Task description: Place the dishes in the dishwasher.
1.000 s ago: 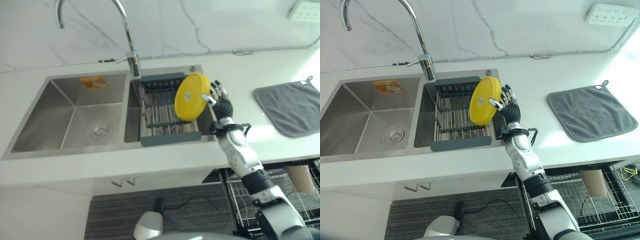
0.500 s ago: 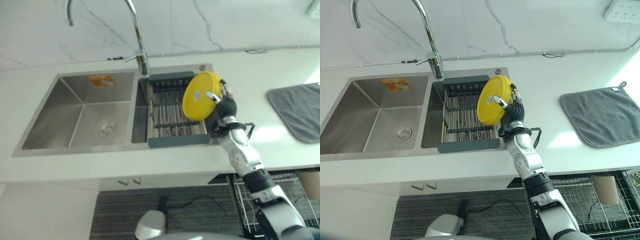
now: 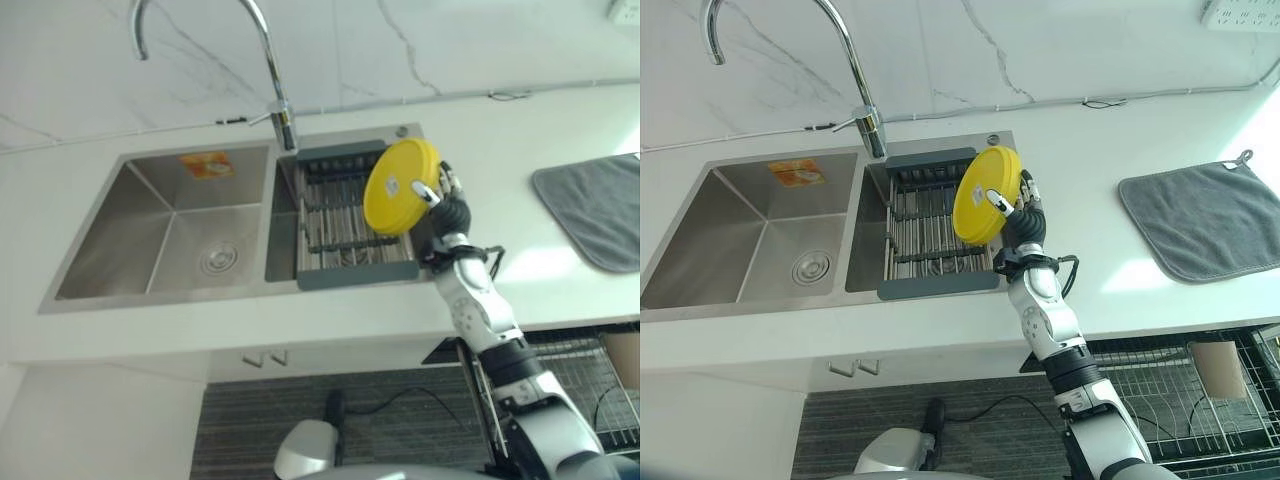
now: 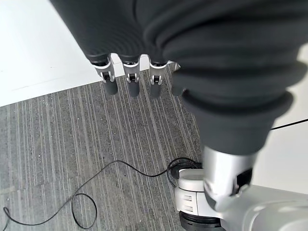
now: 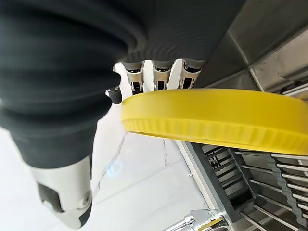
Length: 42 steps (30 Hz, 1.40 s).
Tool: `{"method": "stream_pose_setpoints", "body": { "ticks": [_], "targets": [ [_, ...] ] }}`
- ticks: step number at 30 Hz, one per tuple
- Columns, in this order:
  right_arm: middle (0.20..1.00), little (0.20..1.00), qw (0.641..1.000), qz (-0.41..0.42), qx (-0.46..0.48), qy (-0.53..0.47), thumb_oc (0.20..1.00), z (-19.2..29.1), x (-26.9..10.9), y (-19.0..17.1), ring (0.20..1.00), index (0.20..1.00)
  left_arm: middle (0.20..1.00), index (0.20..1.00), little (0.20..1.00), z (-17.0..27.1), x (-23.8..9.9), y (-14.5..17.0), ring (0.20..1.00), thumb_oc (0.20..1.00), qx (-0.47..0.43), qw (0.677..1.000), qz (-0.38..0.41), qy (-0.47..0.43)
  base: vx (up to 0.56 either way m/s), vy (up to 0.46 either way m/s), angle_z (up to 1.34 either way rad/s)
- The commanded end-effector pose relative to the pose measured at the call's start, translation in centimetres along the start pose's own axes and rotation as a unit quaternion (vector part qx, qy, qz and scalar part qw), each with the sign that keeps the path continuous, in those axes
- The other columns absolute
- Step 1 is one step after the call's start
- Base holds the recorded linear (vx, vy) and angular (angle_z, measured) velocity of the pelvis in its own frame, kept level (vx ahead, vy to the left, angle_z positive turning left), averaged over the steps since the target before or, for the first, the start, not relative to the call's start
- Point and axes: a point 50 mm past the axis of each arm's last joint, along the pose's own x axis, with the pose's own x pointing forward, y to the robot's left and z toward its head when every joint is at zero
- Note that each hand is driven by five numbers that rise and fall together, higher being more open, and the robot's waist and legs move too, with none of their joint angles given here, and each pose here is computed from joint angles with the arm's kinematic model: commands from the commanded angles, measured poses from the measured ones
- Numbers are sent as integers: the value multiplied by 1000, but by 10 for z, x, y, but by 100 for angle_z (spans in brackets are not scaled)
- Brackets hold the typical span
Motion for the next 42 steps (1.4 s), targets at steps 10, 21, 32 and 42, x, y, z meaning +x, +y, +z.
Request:
{"method": "stream_pose_setpoints", "body": {
  "ticks": [10,21,32,42],
  "targets": [
    [1000,1000,999,3,31,-27,1000,9,4,6,1000,1000,1000,1000,1000,-8,0,-12,1000,1000,32,999,-9,23,3,-1,0],
    [1000,1000,997,-2,79,2,1000,-2,0,8,1000,1000,1000,1000,1000,-4,1,-16,1000,1000,32,999,-13,17,0,0,0],
    [1000,1000,998,-14,60,29,1000,-6,11,1,1000,1000,1000,1000,1000,0,1,-14,1000,1000,39,999,-13,14,0,0,0],
    [1000,1000,998,-25,39,30,1000,0,21,-3,1000,1000,1000,1000,1000,4,2,-11,1000,1000,45,999,-14,14,1,21,4]
  ]
}}
